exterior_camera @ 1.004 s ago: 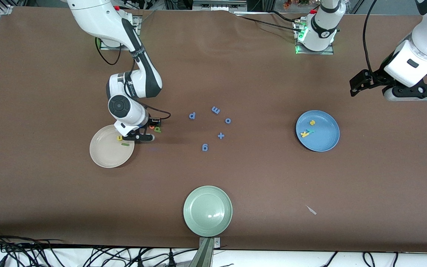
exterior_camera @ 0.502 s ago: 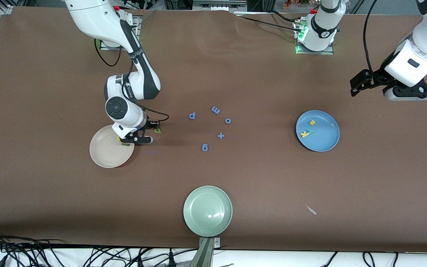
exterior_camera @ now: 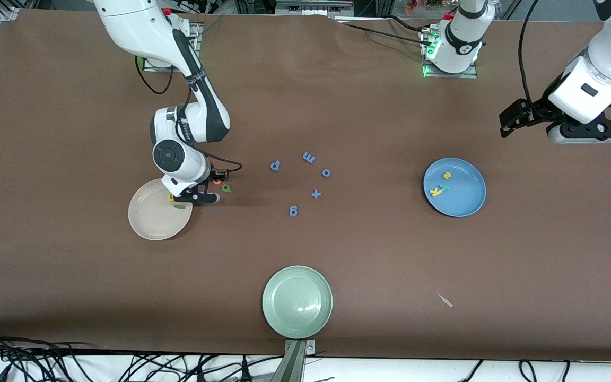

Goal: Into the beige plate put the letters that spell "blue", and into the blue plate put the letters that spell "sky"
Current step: 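Grasp the orange e beside the white plate with the right gripper, then carry the orange e into the white plate and open the right gripper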

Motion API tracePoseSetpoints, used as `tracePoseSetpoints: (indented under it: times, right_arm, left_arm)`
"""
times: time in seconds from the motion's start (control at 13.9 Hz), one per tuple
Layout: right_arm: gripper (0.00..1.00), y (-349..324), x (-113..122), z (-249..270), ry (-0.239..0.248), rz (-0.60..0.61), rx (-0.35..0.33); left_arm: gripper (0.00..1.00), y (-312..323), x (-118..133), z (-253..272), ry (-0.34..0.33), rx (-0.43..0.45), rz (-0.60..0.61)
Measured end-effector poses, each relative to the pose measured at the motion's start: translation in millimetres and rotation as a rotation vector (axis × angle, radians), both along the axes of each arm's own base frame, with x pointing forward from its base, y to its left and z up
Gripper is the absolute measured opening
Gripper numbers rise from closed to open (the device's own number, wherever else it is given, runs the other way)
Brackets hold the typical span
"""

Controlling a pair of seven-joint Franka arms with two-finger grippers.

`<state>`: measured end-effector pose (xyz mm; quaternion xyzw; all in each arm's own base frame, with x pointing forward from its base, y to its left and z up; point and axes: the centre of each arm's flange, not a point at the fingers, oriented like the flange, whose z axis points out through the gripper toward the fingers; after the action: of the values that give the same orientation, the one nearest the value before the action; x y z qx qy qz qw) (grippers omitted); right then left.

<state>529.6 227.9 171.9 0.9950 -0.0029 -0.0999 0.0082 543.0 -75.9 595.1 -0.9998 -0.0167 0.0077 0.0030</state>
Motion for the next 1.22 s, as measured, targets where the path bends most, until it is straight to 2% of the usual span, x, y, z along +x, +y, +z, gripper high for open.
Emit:
tracePoseSetpoints:
  times: [0.14,0.22,0.29,0.36,0.43,0.5,0.57,0.93,1.22]
  right_arm:
    - [0.57,0.3,0.1,0.2,-0.001,0.0,0.0]
    - [0.53,0.9,0.1,0.8,-0.002,0.001,0.001]
    - [0.53,1.0,0.1,0.9,-0.003,0.001,0.001]
    - [0.46,1.5,0.2,1.7,-0.004,0.002,0.003]
    - [0.46,1.6,0.2,1.6,-0.004,0.002,0.003]
    - [0.41,2.1,0.4,2.4,-0.006,0.003,0.004]
    - [0.29,2.8,0.6,3.2,-0.007,0.003,0.005]
    - [0.27,3.3,1.1,4.0,-0.009,0.004,0.006]
    - [0.27,7.7,14.5,19.2,-0.017,0.013,0.016]
  left_arm:
    - [1.0,-0.8,-0.1,0.1,0.0,0.0,-0.001]
    - [1.0,-1.4,-0.2,0.1,0.0,0.0,-0.003]
    - [1.0,-2.2,-0.3,0.1,0.0,0.0,-0.004]
    - [1.0,-2.8,-0.4,0.1,0.0,0.0,-0.005]
    - [1.0,-3.1,-0.4,0.2,0.0,0.0,-0.006]
    - [1.0,-3.2,-0.4,0.2,0.0,0.0,-0.006]
    - [1.0,-3.4,-0.5,0.2,0.0,0.0,-0.006]
    - [1.0,-3.7,-0.5,0.2,-0.001,0.0,-0.007]
    - [1.0,-4.6,-0.6,0.3,-0.001,0.0,-0.008]
